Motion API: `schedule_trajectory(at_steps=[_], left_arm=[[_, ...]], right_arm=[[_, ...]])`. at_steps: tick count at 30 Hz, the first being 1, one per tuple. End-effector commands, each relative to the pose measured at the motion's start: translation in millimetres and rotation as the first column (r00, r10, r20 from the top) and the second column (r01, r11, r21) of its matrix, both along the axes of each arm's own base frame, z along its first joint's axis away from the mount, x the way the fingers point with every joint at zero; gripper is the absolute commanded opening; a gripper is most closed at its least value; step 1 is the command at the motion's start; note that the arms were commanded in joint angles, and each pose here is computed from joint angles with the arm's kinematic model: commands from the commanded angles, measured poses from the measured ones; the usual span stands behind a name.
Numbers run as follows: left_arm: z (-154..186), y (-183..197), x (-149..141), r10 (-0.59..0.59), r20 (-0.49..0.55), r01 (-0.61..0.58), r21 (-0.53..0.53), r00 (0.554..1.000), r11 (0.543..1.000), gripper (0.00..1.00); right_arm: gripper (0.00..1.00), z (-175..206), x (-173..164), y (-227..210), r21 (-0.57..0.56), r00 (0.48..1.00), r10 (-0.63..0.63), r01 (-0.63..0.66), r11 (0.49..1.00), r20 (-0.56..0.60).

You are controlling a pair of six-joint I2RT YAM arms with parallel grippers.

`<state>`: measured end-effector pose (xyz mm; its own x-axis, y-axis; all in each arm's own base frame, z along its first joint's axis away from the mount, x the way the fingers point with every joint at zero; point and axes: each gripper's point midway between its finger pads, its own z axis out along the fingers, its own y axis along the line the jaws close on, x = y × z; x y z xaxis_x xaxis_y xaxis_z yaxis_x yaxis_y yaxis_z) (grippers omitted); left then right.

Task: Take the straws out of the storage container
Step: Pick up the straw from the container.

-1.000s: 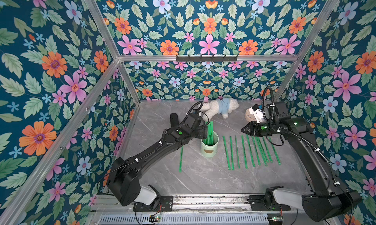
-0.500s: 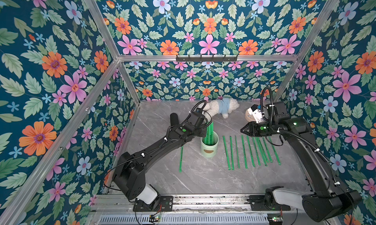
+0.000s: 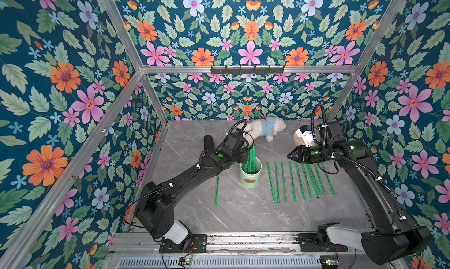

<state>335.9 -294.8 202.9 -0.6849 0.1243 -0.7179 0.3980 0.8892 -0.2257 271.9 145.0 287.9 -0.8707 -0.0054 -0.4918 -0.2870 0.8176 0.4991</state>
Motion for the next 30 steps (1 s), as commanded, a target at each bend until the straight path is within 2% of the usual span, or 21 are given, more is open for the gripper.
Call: schedule_trajectory(at_steps=[1, 15, 24, 30], left_arm=[[3.8, -4.3, 3.9, -0.005, 0.013, 0.005, -0.013, 1.0, 1.0, 0.41], [6.8, -3.4, 2.1, -0.003, 0.013, 0.004, -0.018, 1.0, 1.0, 0.15], [3.9, -0.8, -1.1, -0.002, 0.002, 0.002, -0.015, 1.0, 1.0, 0.16], [2.8, 0.0, -2.3, 0.0, -0.005, 0.0, -0.018, 1.0, 1.0, 0.24]], right_arm=[[0.31, 1.6, 2.7, 1.7, -0.003, 1.0, 0.015, -0.015, 1.0, 0.02], [0.31, -0.6, 3.4, 2.2, -0.01, 1.0, 0.015, -0.015, 1.0, 0.012], [0.31, -1.2, 3.4, 2.8, -0.011, 1.0, 0.019, -0.018, 1.0, 0.01], [0.31, -1.9, 3.4, 3.0, -0.014, 1.0, 0.02, -0.02, 1.0, 0.008]])
